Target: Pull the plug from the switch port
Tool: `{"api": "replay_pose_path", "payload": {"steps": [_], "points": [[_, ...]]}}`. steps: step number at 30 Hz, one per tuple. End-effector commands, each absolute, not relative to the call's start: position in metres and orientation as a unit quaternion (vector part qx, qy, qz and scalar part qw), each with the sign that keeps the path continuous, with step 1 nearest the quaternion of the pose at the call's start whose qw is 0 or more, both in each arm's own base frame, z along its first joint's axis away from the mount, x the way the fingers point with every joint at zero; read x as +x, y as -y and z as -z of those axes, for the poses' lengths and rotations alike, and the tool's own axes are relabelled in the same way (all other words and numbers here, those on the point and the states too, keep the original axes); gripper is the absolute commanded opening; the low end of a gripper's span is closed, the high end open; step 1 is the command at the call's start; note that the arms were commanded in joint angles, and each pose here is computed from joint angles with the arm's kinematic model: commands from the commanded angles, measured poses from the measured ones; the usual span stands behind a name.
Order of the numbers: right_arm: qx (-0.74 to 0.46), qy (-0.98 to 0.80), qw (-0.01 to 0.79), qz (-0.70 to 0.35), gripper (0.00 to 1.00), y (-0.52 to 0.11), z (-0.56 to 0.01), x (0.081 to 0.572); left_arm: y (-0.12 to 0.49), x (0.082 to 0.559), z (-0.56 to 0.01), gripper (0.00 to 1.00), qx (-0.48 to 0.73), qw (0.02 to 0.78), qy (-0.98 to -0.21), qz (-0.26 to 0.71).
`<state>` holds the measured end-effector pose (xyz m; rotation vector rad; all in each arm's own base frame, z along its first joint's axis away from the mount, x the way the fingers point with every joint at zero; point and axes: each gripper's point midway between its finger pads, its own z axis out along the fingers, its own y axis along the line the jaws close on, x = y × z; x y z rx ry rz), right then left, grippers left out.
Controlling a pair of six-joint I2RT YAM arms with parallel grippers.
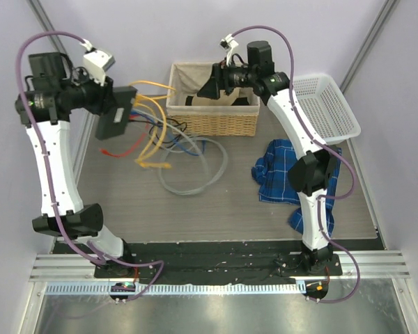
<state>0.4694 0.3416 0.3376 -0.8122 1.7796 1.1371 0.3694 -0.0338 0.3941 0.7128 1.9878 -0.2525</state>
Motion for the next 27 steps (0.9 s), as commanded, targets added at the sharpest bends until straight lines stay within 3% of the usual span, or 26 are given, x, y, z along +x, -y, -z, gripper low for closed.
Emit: {"api": "replay_pose_path", "payload": {"steps": [1, 4, 7, 9, 10, 11, 12, 17, 21, 27], "points": [[-0.314, -0.685, 0.486, -0.444, 0.78, -0.326, -0.383, 0.481, -0.019, 0.370, -0.474, 0.00, 0.328, 0.568, -0.750, -0.085], [-0.301, -0.695, 0.488, -0.433, 0.78, -0.316, -0.376, 0.491, -0.020, 0.357, -0.493, 0.00, 0.346, 0.590, -0.718, -0.130], [-0.297, -0.703, 0.483, -0.430, 0.78, -0.314, -0.366, 0.495, -0.006, 0.357, -0.426, 0.00, 0.355, 0.558, -0.742, -0.110], [-0.297, -0.705, 0.478, -0.431, 0.78, -0.315, -0.360, 0.497, 0.011, 0.344, -0.436, 0.00, 0.351, 0.598, -0.700, -0.173], [-0.296, -0.706, 0.476, -0.432, 0.78, -0.315, -0.358, 0.497, 0.014, 0.349, -0.376, 0.00, 0.356, 0.565, -0.723, -0.176], [-0.295, -0.709, 0.472, -0.434, 0.78, -0.316, -0.354, 0.499, 0.021, 0.353, -0.397, 0.00, 0.341, 0.622, -0.674, -0.207], [-0.293, -0.709, 0.471, -0.435, 0.78, -0.317, -0.352, 0.500, 0.013, 0.347, -0.393, 0.00, 0.309, 0.629, -0.669, -0.246], [-0.293, -0.718, 0.458, -0.435, 0.78, -0.317, -0.339, 0.499, 0.075, 0.305, -0.329, 0.00, 0.363, 0.642, -0.622, -0.264], [-0.293, -0.728, 0.440, -0.436, 0.78, -0.316, -0.322, 0.496, 0.116, 0.286, -0.245, 0.00, 0.468, 0.585, -0.625, -0.221], [-0.298, -0.738, 0.423, -0.434, 0.78, -0.313, -0.308, 0.491, 0.159, 0.266, -0.172, 0.00, 0.526, 0.551, -0.626, -0.165]]}}
